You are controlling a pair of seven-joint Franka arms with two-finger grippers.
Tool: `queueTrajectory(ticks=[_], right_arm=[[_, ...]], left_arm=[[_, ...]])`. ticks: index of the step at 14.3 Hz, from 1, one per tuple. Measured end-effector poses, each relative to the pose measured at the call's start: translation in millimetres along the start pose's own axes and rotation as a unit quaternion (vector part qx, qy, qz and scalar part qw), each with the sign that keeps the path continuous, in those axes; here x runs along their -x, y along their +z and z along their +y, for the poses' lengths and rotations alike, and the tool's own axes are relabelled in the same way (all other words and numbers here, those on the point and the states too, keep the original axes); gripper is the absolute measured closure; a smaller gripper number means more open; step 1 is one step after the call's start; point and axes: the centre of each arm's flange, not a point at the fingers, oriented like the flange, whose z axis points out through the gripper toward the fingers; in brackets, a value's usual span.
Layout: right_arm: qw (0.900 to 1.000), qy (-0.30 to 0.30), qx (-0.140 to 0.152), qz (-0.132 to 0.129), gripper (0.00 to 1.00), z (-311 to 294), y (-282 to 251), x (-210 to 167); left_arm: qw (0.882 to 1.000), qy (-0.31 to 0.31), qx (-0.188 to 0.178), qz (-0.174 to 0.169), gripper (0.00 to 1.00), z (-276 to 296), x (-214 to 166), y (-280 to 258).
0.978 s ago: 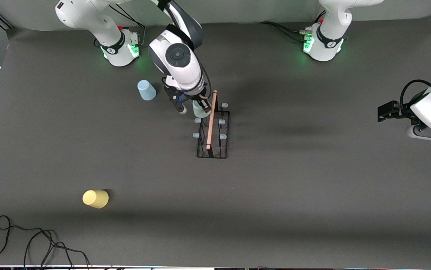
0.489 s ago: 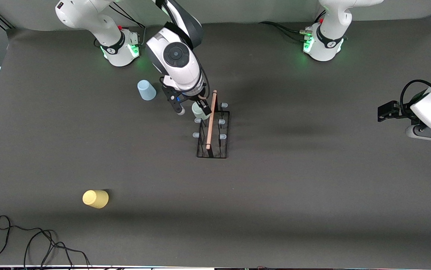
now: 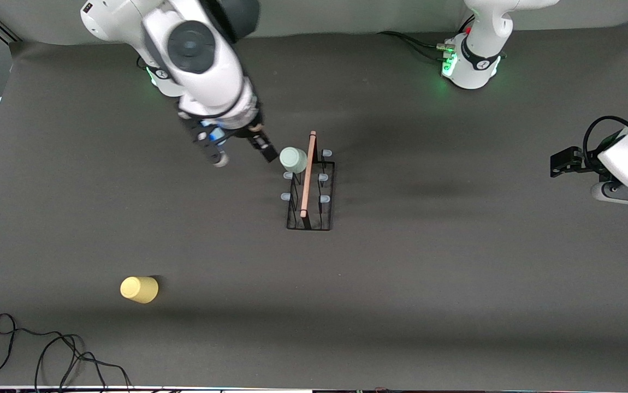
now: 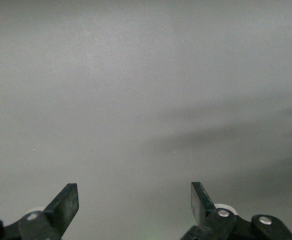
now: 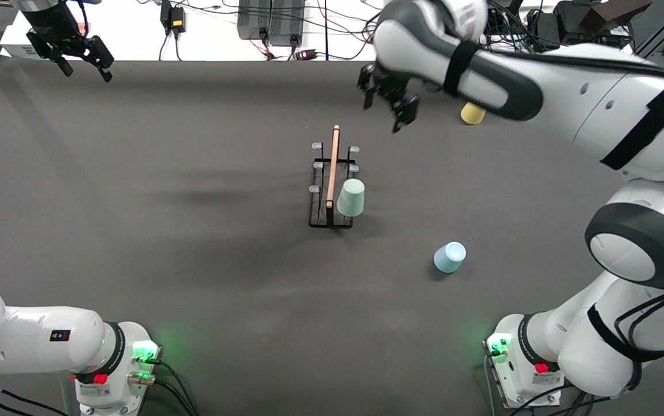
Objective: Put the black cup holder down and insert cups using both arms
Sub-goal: 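Release the green cup and move the right gripper toward the yellow cup, then lower the right gripper around the yellow cup and close it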
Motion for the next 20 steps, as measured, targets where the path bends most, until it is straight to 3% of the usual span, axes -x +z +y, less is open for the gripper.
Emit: queueTrajectory(ticks=[3, 5, 7, 10, 12, 14, 20], right_arm=[[0.993, -0.116, 0.001, 0.017, 0.00, 27, -10, -105], [0.981, -0.193, 0.002, 0.033, 0.00, 51, -13, -174], [0.958, -0.280, -0.002, 0.057, 0.00, 69, -11, -230], [0.915, -0.393, 0.006, 0.093, 0.00, 96, 3, -312], [0.897, -0.430, 0.005, 0.107, 0.00, 107, 22, -352], [0.890, -0.443, -0.008, 0.106, 0.00, 106, 51, -378], [0.893, -0.438, -0.018, 0.108, 0.00, 73, 173, -414]], left_arm=[[1.000, 0.000, 0.000, 0.000, 0.00, 0, 0, 0], [1.000, 0.000, 0.000, 0.000, 0.00, 0, 0, 0], [1.000, 0.000, 0.000, 0.000, 0.00, 0, 0, 0], [1.000, 0.000, 0.000, 0.000, 0.00, 0, 0, 0], [1.000, 0.000, 0.000, 0.000, 0.00, 0, 0, 0], [1.000, 0.000, 0.000, 0.000, 0.00, 0, 0, 0], [1.000, 0.000, 0.000, 0.000, 0.00, 0, 0, 0]])
